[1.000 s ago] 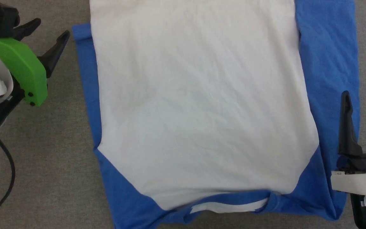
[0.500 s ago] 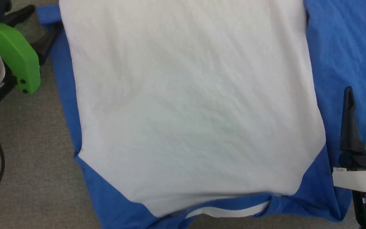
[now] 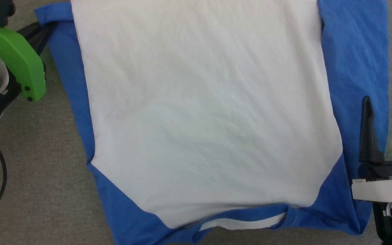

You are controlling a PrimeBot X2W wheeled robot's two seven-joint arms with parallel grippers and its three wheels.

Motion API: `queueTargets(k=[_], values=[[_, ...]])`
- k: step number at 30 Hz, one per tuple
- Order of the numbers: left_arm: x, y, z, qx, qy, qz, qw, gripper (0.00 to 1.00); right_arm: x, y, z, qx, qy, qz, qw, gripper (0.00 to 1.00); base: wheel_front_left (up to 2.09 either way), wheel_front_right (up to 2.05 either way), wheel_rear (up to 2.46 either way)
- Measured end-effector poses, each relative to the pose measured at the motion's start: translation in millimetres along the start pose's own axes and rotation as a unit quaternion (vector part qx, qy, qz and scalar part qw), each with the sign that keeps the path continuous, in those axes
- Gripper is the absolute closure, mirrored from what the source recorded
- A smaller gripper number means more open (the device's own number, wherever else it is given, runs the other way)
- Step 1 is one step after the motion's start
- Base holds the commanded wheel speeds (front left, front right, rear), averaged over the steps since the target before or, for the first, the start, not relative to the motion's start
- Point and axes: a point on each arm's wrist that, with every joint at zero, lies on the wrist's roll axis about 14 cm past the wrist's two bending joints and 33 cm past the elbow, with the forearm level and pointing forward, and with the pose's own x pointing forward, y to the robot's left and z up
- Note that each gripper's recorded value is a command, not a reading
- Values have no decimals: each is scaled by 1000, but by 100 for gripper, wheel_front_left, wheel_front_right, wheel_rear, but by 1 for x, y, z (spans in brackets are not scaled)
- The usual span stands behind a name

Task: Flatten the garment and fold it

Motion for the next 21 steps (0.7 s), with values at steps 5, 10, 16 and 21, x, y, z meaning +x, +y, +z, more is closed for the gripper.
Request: queueTargets(k=[5,10,16,21], values=[[-30,7,25,-10,-37,18,999,100,-8,2,15,6,-16,3,1000,0,0,0,0],[-76,27,44,-25,-74,61,995,100,-23,0,30,18,-30,0,999,0,0,0,0],[-144,46,63,-46,-132,112,984,100,-48,-8,45,29,-47,-10,998,0,0,0,0],[-198,59,61,-83,-182,158,967,100,-63,-7,60,38,-68,-7,997,0,0,0,0]])
